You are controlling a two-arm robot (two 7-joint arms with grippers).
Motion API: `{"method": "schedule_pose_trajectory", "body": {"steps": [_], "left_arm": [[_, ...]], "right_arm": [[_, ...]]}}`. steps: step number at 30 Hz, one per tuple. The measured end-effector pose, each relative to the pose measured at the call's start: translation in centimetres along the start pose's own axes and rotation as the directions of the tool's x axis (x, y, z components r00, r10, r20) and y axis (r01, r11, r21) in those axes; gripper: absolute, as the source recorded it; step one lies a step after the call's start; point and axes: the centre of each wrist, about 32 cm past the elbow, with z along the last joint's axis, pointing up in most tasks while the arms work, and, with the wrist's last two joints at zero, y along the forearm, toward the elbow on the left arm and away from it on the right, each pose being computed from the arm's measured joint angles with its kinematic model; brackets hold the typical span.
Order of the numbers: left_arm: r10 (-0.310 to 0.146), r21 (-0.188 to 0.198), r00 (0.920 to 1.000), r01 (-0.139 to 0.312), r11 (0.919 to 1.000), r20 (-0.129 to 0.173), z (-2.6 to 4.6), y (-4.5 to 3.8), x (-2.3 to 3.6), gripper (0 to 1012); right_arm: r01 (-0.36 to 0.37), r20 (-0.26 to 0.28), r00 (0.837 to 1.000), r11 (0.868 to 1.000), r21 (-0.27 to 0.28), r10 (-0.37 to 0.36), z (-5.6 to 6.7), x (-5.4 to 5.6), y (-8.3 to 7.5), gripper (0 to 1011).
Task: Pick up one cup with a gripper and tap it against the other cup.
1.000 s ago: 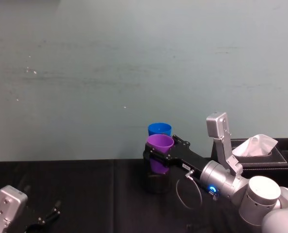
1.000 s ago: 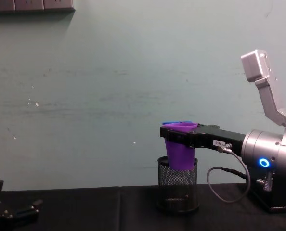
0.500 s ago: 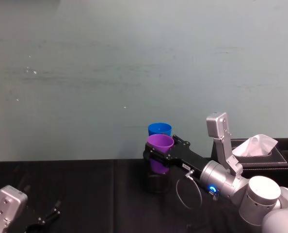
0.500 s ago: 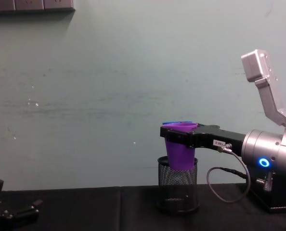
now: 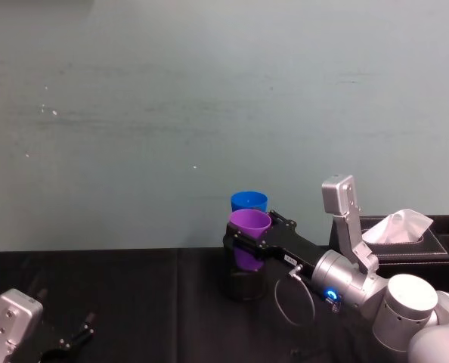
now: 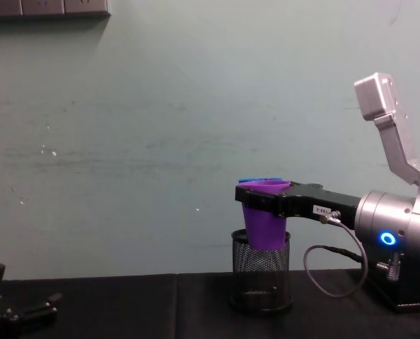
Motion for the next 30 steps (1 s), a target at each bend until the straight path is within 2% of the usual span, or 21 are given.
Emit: {"method": "schedule_pose_trajectory", "body": {"steps": [30], "left_arm": [[0.0, 0.0, 1.0, 0.0, 1.0, 0.0, 0.0, 0.0, 0.0, 1000]], "right_arm": [[0.0, 0.0, 1.0, 1.0, 0.0, 0.0, 0.0, 0.0, 0.0, 755]]}}
